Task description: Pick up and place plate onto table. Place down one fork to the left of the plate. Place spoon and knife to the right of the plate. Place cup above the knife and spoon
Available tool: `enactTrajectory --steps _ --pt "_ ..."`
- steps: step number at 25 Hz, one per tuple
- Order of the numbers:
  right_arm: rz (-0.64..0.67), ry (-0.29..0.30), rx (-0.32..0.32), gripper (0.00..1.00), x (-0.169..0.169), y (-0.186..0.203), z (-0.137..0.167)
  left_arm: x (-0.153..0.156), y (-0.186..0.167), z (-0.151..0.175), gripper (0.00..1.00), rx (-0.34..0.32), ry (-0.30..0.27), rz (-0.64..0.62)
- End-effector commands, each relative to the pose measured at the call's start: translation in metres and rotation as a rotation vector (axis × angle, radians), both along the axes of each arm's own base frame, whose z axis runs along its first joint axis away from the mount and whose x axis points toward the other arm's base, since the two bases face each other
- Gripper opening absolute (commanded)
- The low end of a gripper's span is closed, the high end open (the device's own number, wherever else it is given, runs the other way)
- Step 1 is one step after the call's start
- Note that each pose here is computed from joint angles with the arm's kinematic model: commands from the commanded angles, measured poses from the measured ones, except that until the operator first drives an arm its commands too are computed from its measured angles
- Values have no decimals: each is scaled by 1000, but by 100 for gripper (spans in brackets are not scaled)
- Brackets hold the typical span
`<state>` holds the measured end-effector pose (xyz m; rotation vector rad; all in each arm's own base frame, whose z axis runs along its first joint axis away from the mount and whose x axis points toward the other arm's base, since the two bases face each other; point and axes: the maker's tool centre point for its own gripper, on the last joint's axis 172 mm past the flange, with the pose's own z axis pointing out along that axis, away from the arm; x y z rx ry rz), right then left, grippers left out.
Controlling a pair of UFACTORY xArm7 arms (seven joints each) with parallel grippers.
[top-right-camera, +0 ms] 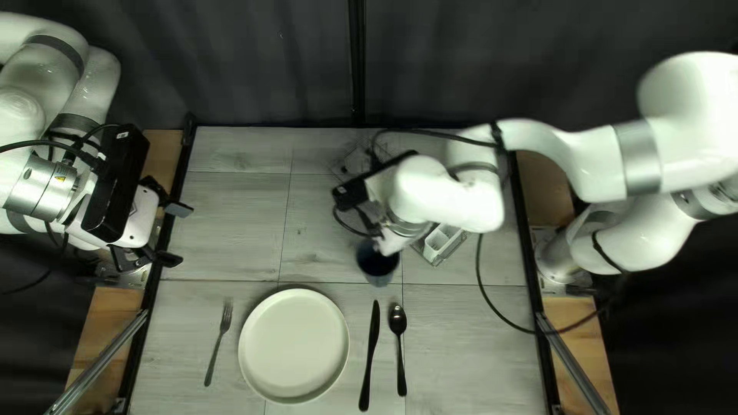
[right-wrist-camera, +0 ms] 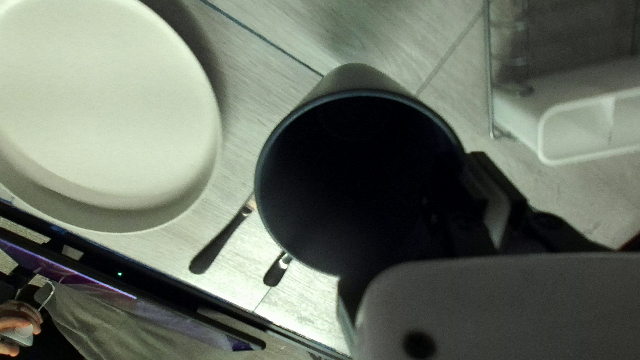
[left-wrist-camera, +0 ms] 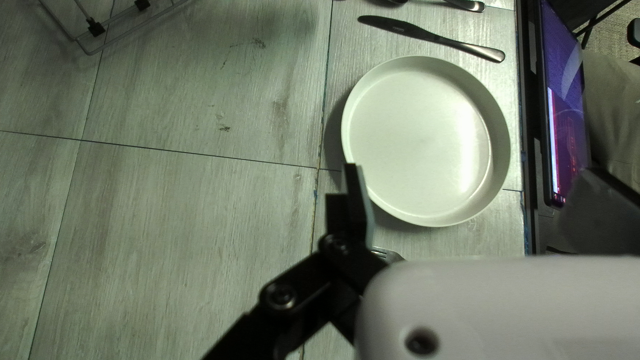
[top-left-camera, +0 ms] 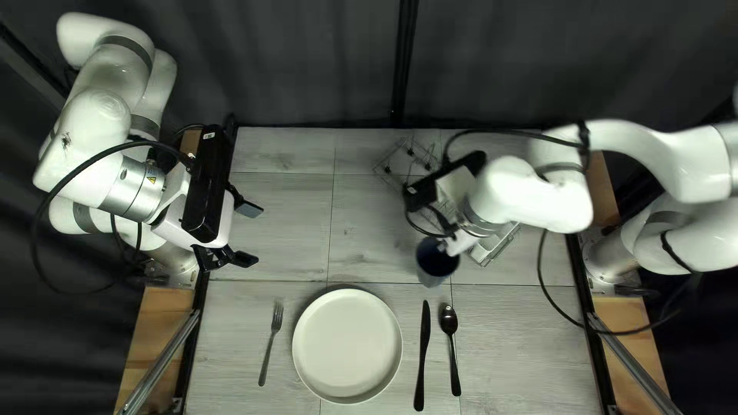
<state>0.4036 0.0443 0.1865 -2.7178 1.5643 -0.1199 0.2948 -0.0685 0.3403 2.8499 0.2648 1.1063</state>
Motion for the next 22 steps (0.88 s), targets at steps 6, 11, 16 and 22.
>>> enactTrajectory --steps 6,11,16,22 --pt "-40 -25 5 0 -18 -10 -23 0 0 0 100 0 0 0" --pt "-54 -44 1 0 -17 -17 -33 0 0 0 100 0 0 0" --pt "-63 -50 0 0 -13 -21 -41 0 0 0 100 0 0 0" --pt "-73 -53 1 64 -10 -26 -40 0 0 0 100 0 0 0"
